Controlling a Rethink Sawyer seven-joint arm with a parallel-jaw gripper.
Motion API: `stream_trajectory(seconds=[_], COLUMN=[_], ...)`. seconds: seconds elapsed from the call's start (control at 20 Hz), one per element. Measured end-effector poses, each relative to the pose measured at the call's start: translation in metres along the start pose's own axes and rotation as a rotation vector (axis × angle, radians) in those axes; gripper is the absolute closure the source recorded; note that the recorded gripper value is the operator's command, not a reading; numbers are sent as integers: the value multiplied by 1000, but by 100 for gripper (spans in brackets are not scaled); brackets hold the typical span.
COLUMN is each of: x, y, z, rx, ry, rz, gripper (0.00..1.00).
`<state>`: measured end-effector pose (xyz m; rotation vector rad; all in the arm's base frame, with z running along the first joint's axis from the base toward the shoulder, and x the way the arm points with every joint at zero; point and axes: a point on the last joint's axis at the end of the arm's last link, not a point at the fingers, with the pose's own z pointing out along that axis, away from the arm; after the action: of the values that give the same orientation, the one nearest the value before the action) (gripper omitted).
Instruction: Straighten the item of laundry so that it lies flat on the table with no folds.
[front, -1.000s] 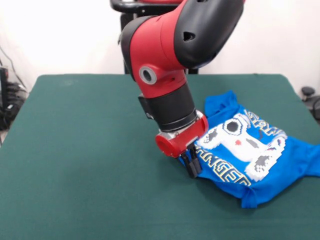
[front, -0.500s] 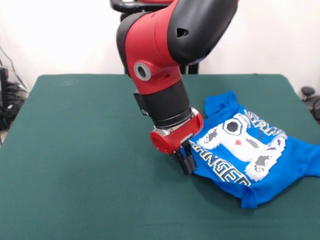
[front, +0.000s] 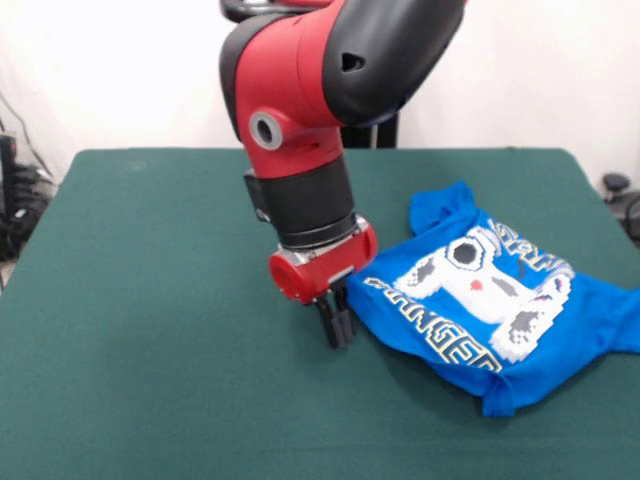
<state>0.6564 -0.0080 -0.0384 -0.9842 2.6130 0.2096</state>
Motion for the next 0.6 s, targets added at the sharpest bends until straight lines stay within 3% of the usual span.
stream_trajectory(seconds=[0.6], x=[-12], y=[-11], z=[-26], rx=[34], ry=[-31], rz=[12], gripper=[100])
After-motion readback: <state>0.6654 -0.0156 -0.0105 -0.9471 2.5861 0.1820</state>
